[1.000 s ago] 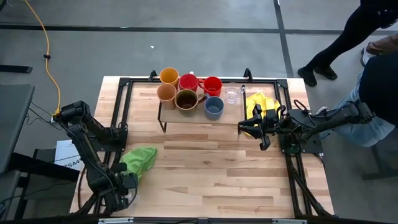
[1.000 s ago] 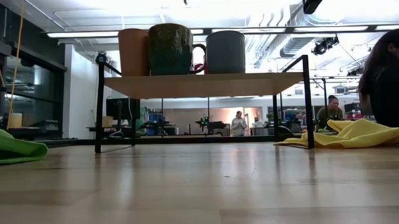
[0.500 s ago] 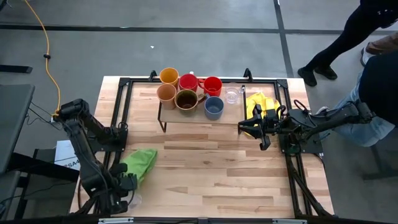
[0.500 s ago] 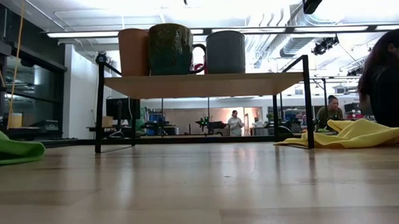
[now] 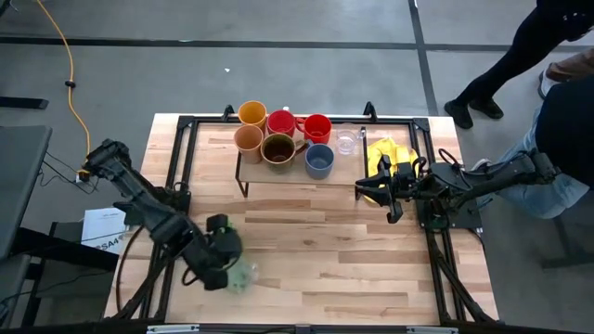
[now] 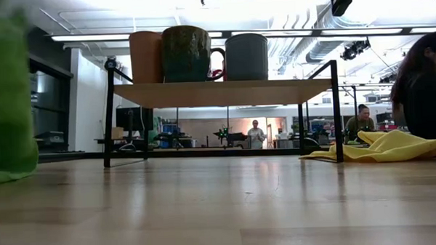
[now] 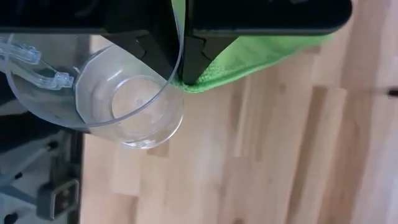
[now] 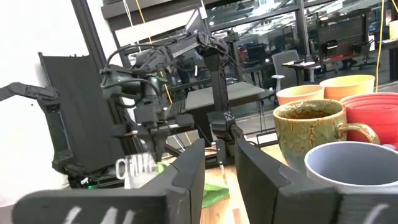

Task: Stack small to large cups/mugs on shelf
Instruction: Put the transparent mug on the shelf

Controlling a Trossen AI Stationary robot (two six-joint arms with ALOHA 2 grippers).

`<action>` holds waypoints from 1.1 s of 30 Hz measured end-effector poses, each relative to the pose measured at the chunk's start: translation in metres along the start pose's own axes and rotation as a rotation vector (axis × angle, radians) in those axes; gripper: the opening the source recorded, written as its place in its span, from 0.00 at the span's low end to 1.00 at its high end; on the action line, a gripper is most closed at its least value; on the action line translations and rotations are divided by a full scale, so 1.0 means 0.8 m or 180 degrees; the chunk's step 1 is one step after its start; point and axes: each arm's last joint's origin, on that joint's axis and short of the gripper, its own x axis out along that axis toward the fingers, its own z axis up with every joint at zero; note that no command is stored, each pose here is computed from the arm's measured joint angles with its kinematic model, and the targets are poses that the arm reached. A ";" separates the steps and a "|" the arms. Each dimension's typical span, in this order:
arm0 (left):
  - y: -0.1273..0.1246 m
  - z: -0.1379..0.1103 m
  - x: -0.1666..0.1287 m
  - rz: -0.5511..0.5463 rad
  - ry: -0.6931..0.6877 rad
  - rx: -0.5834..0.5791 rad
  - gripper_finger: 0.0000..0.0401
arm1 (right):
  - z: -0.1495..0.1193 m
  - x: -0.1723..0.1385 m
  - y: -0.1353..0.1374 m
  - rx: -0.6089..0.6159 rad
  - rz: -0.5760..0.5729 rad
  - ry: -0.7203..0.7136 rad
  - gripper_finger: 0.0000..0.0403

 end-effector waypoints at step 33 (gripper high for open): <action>0.126 -0.070 -0.014 0.1012 0.0961 -0.0738 0.00 | 0.000 0.000 -0.001 -0.0003 -0.0056 -0.0009 0.20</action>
